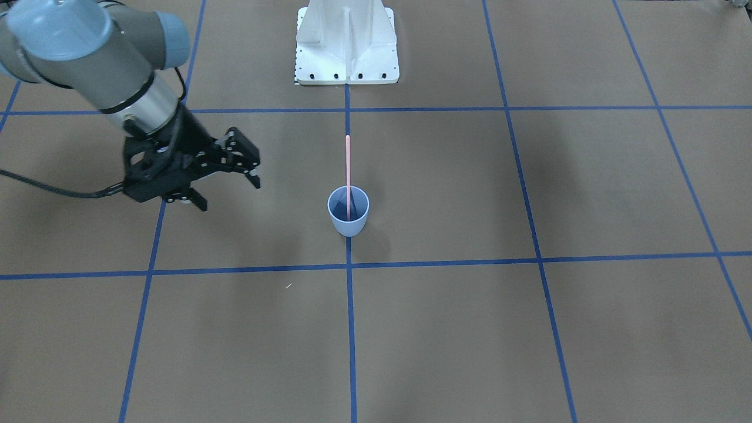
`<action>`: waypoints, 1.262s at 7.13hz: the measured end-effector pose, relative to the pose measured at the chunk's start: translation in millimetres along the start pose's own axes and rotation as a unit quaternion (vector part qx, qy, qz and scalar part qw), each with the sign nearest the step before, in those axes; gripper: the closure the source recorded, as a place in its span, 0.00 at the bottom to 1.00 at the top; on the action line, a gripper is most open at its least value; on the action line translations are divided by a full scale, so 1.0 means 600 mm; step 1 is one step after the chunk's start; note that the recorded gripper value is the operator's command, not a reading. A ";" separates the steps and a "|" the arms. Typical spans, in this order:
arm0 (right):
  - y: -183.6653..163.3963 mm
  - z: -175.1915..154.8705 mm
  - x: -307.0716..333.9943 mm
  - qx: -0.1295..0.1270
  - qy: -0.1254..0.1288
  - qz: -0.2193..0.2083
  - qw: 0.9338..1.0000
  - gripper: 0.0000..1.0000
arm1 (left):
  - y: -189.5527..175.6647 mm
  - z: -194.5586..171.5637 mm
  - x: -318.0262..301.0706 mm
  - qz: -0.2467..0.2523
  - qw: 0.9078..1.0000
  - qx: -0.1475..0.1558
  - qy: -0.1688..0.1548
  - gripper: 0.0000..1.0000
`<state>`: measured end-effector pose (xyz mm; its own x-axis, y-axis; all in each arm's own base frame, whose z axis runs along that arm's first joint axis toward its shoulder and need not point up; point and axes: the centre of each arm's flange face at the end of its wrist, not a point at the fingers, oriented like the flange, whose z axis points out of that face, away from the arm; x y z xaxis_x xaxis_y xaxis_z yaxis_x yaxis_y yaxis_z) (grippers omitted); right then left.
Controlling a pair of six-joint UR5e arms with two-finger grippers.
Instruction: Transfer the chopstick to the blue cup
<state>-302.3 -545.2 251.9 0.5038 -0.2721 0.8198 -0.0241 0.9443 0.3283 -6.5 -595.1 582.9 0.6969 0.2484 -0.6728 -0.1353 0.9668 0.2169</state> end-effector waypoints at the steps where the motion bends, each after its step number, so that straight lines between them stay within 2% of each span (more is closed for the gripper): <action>1: 0.002 -0.031 0.114 0.000 0.025 -0.026 0.999 0.00 | 0.002 0.000 -0.002 0.002 1.000 0.000 0.000 0.02; 2: 0.022 -0.058 0.233 -0.011 0.053 -0.059 0.997 0.00 | 0.009 0.005 -0.007 0.003 1.000 -0.003 -0.001 0.02; 3: 0.051 -0.090 0.350 -0.026 0.086 -0.056 0.994 0.00 | 0.024 0.014 -0.017 -0.001 1.000 -0.010 -0.008 0.02; 5: 0.128 -0.155 0.556 -0.049 0.144 0.012 0.988 0.00 | 0.052 0.031 -0.040 -0.005 0.999 -0.018 -0.032 0.02; 7: 0.222 -0.206 0.718 -0.073 0.166 0.022 0.983 0.00 | 0.075 0.042 -0.053 -0.013 0.999 -0.024 -0.029 0.02; 9: 0.276 -0.232 0.796 -0.085 0.162 0.048 0.982 0.00 | 0.097 0.034 -0.071 -0.032 0.999 -0.021 -0.005 0.02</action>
<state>54.3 -492.9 632.4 0.7552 -0.1333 0.6418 0.0464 0.9875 0.1505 -29.7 -550.8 638.8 0.7127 0.1850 -0.6767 -0.1195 0.9825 0.1427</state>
